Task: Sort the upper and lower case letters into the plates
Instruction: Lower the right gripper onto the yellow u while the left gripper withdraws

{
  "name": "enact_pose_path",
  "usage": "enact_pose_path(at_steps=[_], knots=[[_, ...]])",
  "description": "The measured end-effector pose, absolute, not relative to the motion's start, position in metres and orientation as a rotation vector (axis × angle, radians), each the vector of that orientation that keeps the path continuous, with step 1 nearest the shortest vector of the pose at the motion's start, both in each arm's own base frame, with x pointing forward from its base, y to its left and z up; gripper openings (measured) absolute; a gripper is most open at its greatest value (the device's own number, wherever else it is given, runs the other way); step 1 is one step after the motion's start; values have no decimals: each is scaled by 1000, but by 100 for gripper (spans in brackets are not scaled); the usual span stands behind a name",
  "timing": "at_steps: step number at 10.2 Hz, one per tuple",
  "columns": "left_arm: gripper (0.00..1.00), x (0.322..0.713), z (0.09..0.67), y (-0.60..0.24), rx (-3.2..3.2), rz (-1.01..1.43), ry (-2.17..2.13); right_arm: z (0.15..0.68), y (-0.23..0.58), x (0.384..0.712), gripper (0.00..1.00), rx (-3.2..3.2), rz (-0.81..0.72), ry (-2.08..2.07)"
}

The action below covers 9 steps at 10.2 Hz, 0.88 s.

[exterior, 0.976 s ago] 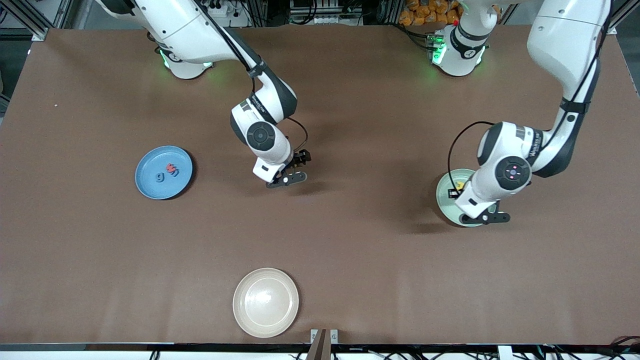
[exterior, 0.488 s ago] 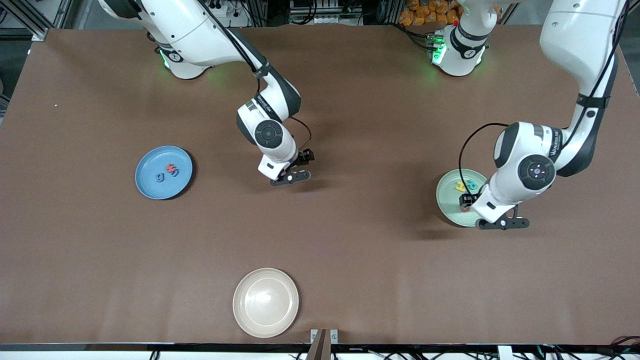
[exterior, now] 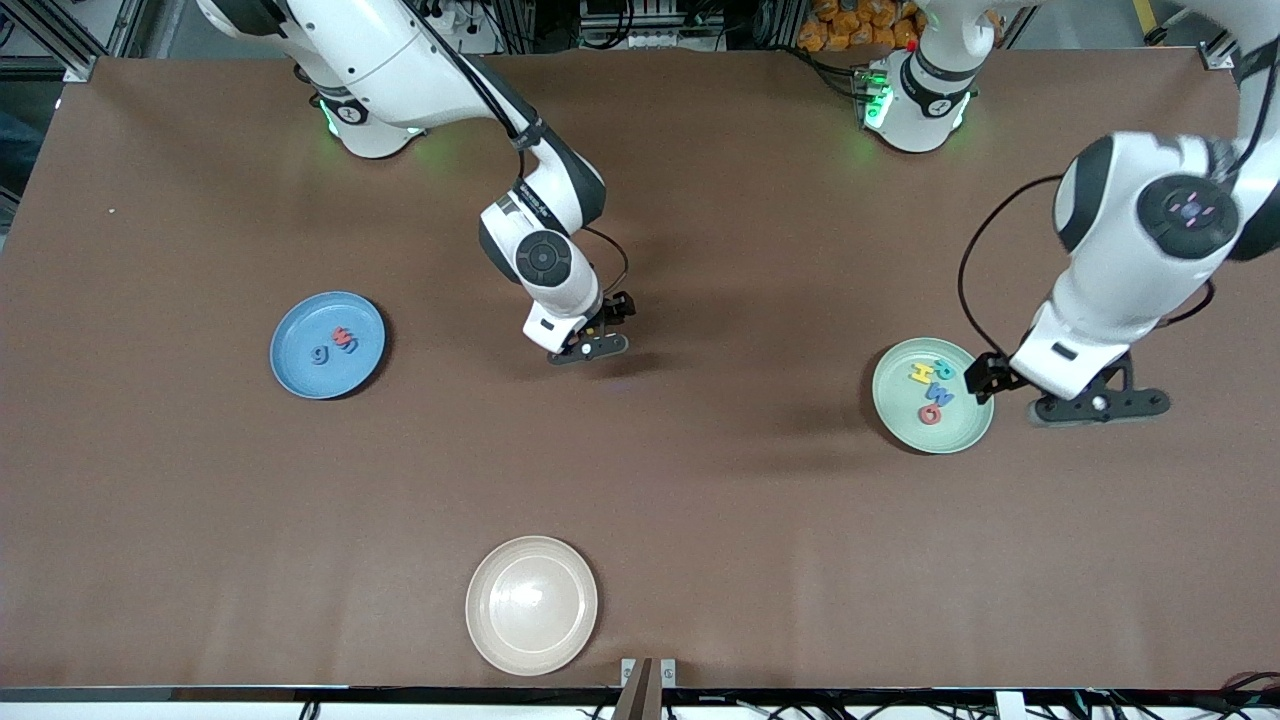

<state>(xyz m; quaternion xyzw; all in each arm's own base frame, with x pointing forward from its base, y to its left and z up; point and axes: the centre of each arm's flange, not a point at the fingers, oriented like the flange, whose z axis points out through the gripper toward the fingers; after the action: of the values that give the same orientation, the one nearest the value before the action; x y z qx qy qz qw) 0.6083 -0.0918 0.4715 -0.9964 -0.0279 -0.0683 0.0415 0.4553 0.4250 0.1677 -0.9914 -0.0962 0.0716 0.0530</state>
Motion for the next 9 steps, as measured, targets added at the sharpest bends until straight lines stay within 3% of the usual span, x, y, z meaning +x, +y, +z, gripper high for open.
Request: enact_pose_path(at_steps=[4, 6, 7, 9], knots=[[100, 596, 556, -86, -3092, -130, -179, 166, 425, 452, 99, -3025, 210, -312], [100, 588, 593, -80, -3113, -79, -214, 164, 423, 450, 92, -3033, 214, -319], [100, 585, 608, -74, -3117, -69, -237, 165, 424, 449, 76, -3030, 212, -322], [100, 580, 628, -54, -3110, -100, -293, 166, 425, 448, 70, -3034, 201, -341]])
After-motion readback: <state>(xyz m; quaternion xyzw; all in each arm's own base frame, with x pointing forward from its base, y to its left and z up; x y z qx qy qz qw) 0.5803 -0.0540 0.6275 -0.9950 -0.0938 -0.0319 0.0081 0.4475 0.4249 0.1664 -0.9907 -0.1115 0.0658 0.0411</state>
